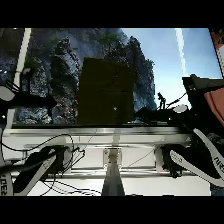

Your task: Fold the clothes and pants, and hang the long-sleeved shirts on hangers.

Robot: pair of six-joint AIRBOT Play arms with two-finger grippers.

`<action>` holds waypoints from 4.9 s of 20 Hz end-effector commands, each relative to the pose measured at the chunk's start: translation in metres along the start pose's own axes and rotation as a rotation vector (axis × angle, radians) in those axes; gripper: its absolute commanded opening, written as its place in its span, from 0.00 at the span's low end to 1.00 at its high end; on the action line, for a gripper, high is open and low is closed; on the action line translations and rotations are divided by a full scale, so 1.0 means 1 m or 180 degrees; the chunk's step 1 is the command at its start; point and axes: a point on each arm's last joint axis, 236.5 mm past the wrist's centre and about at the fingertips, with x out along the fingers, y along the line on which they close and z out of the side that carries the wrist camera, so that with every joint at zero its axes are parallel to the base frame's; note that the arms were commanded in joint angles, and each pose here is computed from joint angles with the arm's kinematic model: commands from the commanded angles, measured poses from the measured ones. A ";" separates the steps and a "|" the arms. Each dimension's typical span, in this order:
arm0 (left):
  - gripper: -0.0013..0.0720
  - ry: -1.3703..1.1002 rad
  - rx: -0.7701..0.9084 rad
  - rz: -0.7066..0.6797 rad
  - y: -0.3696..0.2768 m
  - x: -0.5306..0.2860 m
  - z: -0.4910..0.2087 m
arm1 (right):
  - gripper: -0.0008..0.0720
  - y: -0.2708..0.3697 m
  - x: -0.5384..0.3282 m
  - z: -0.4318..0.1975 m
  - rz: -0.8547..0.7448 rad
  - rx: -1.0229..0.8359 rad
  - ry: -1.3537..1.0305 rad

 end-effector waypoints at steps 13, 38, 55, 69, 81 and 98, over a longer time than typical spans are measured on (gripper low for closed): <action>0.74 0.0581 -0.1048 -0.1152 -0.059 0.091 -0.075 | 0.06 0.024 0.015 0.015 0.0016 -0.0393 -0.0056; 0.05 -0.3638 0.1362 -0.0435 -0.144 -0.321 0.169 | 0.06 0.325 -0.211 0.027 0.0929 -0.3436 -0.1522; 0.05 -0.2185 0.0385 -0.0602 -0.094 -0.141 0.106 | 0.06 0.263 -0.125 0.030 0.0172 -0.2503 -0.1402; 0.05 0.1071 0.0549 -0.1578 -0.134 0.017 -0.039 | 0.06 0.062 -0.080 0.008 -0.1214 -0.1488 0.0911; 0.98 0.0739 0.0541 -0.1159 -0.112 0.037 -0.014 | 0.95 0.062 -0.065 0.098 -0.1681 -0.2195 -0.0319; 0.98 0.0629 0.0407 -0.1423 -0.132 0.031 -0.006 | 0.96 0.007 -0.018 0.058 -0.0042 -0.0138 -0.0212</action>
